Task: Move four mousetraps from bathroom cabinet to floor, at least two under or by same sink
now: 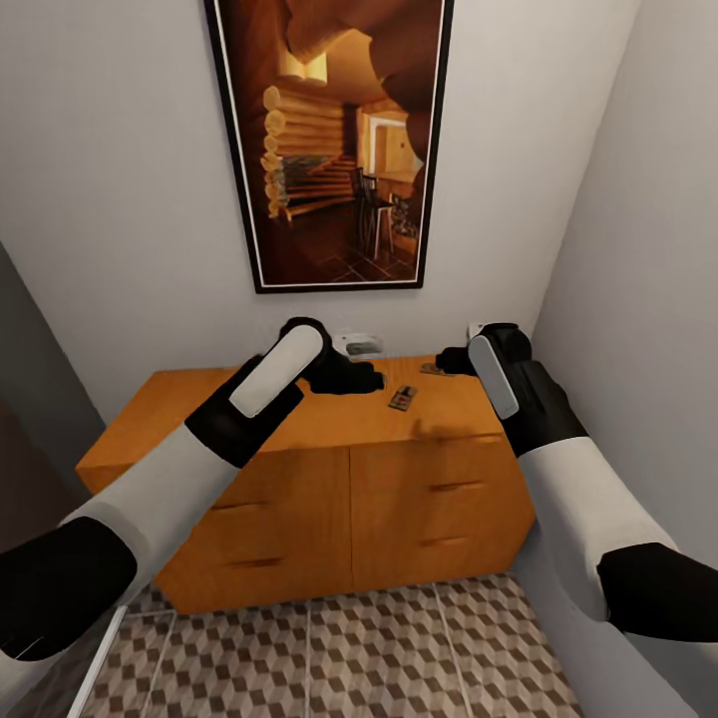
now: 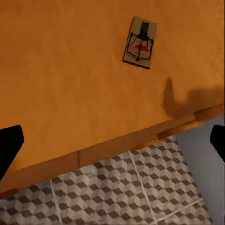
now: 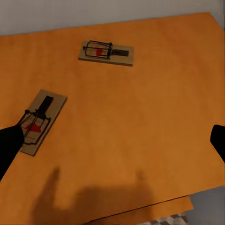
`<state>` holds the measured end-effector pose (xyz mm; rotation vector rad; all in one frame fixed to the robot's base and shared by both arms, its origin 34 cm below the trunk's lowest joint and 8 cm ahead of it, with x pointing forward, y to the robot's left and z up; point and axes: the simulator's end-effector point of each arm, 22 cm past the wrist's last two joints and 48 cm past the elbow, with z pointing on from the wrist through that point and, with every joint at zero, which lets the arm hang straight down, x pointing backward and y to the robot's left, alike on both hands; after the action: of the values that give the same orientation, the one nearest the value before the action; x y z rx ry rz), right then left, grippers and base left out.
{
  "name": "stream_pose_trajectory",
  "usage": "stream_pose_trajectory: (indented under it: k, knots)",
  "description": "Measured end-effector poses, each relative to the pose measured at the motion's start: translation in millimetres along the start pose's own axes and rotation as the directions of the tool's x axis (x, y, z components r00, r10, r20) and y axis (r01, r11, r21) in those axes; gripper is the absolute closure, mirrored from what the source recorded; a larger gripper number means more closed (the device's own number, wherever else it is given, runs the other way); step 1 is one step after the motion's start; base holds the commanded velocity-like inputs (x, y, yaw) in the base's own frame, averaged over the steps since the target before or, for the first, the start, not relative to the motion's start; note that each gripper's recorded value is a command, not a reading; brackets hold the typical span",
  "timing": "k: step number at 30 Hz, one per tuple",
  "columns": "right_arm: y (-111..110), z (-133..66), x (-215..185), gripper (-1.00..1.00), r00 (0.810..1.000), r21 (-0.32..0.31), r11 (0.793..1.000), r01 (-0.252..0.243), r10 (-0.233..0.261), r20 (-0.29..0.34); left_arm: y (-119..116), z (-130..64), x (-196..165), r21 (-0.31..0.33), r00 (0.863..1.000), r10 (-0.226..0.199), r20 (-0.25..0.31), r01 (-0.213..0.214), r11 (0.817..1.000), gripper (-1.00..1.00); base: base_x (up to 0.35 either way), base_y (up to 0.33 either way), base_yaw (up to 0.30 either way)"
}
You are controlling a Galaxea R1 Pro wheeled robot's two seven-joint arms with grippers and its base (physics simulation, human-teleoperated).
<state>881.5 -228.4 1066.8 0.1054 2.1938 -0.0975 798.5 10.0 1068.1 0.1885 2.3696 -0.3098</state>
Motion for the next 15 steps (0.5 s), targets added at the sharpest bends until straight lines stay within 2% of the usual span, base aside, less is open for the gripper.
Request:
stream_pose_trajectory:
  k: [7,15]
  knots:
    - [0,0.2,0,-1.00,1.000,0.000,1.000,-0.001,0.001,-0.001,-23,-0.8,12,0.066,0.999,0.002,-0.039,0.001,0.998,-1.00,0.024,-0.049,0.000]
    - [2,-0.1,0,-1.00,1.000,-0.002,1.000,0.000,0.000,0.000,-28,-0.4,16,0.087,0.998,-0.007,-0.055,0.011,0.996,-1.00,0.097,-0.241,0.000]
